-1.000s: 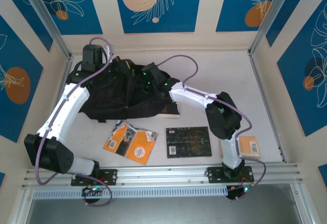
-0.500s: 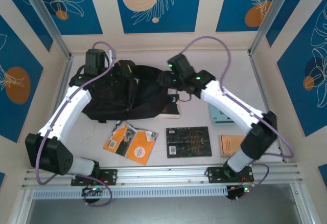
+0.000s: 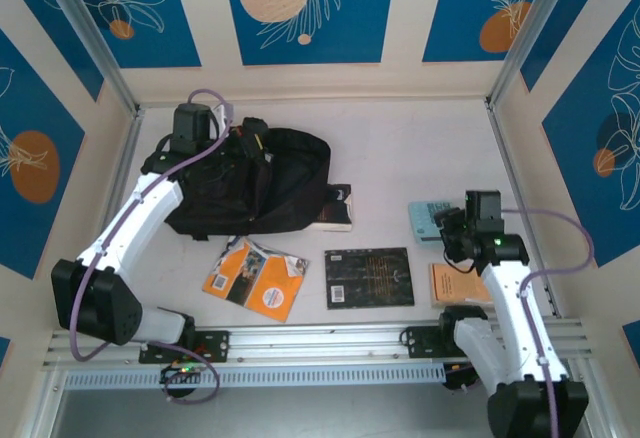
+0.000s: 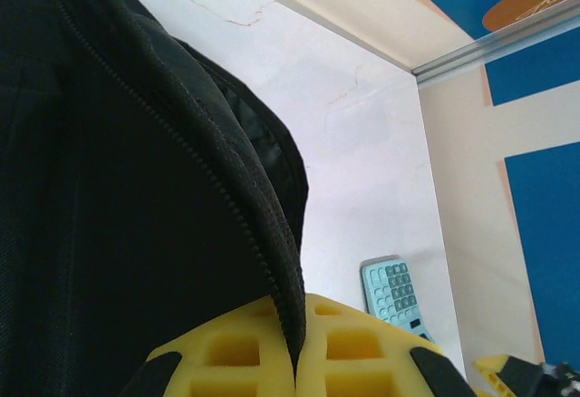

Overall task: Pack the student bag
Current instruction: Pick up the calculator from the middle-right of the table.

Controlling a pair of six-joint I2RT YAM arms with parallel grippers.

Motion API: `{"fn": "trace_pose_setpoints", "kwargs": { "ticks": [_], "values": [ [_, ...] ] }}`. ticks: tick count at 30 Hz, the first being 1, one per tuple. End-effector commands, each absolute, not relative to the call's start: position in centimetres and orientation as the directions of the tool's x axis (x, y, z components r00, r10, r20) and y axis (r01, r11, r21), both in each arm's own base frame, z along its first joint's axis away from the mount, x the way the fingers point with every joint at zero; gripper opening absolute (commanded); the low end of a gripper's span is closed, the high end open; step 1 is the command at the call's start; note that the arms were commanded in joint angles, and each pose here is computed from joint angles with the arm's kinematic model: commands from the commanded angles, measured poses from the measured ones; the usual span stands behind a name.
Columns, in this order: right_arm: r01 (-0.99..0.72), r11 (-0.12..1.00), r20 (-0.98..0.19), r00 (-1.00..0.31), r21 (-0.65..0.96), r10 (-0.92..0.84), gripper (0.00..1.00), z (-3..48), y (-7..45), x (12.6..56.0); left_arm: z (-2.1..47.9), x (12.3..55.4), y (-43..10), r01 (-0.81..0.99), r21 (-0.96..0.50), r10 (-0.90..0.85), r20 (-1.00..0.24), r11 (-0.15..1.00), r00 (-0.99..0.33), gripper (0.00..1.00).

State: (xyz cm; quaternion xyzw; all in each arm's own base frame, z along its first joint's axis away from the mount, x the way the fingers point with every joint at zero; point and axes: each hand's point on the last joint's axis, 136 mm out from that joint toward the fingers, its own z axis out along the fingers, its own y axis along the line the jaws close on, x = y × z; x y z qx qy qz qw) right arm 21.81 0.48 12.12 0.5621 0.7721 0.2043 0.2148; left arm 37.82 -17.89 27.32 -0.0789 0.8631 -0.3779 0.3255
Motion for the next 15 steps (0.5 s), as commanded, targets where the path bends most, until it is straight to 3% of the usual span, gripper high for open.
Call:
{"fn": "trace_pose_setpoints", "kwargs": {
  "ticks": [1, 15],
  "values": [
    [0.796, 0.137, 0.05, -0.206, 0.59, 0.977, 0.55, 10.6, 1.2, 21.6, 28.9, 37.1, -18.3, 0.157, -0.712, -0.378, -0.53, 0.684, -0.76, 0.0],
    [0.798, 0.07, 0.082, -0.148, 0.598, 0.986, 0.52, 6.5, -0.2, 23.9, 28.6, 37.3, -18.3, 0.151, -0.709, -0.374, -0.526, 0.689, -0.764, 0.0]
  ]
}}
